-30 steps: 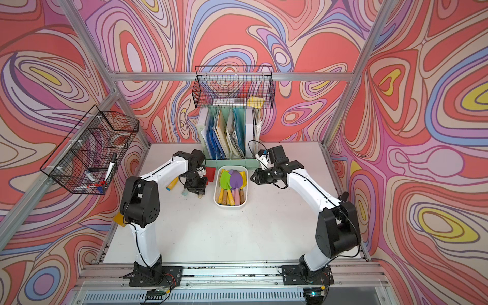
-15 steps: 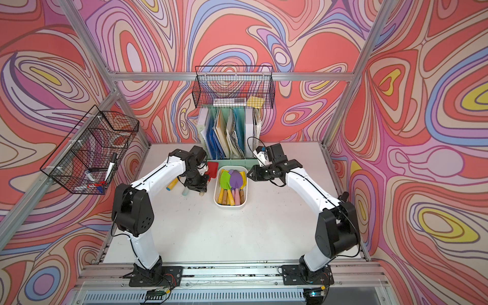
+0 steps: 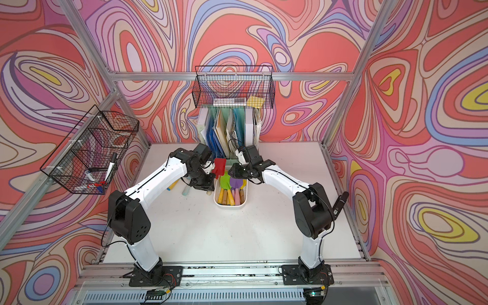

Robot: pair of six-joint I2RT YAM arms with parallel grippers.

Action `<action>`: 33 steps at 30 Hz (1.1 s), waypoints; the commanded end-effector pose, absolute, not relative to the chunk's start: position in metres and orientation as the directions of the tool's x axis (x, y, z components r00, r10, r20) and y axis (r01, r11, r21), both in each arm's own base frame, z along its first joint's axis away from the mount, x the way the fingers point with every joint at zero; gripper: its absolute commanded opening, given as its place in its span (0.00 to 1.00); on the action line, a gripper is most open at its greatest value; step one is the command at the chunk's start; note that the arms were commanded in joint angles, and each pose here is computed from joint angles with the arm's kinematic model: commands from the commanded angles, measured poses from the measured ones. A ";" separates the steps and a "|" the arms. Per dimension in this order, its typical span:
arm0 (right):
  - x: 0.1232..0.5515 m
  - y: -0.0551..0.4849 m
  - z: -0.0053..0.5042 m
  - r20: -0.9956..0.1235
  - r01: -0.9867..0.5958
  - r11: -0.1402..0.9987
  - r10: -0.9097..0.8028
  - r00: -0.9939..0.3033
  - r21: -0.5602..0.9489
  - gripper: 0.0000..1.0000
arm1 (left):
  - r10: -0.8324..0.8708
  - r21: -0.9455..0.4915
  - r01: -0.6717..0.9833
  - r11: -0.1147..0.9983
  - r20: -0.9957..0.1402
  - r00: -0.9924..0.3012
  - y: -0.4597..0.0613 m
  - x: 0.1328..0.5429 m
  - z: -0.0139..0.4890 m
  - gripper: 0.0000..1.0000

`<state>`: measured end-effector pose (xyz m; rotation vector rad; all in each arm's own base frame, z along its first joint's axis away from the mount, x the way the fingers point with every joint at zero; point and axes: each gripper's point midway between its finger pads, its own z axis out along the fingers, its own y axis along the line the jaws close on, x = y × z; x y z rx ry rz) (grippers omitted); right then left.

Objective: Put the shovel into the storage box
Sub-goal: Pick up the shovel from the center of the board.

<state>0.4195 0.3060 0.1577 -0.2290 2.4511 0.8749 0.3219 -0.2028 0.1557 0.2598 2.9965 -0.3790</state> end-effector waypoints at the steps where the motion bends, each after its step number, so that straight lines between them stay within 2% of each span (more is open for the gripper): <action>1: 0.437 0.312 0.179 -0.576 -0.323 0.762 0.079 -0.813 0.561 0.31 | 0.148 -0.262 0.182 0.948 -0.145 -0.978 -0.207 0.318 0.167 0.15; 27: 0.444 0.334 0.177 -0.563 -0.346 0.722 0.074 -0.823 0.600 0.30 | 0.155 -0.305 0.196 0.932 -0.153 -0.976 -0.221 0.320 0.169 0.14; 30: 0.444 0.336 0.174 -0.559 -0.346 0.719 0.071 -0.826 0.603 0.27 | 0.156 -0.309 0.199 0.930 -0.158 -0.975 -0.223 0.319 0.171 0.15; 33: 0.444 0.338 0.174 -0.555 -0.345 0.716 0.072 -0.828 0.607 0.19 | 0.155 -0.310 0.198 0.930 -0.158 -0.975 -0.223 0.319 0.171 0.14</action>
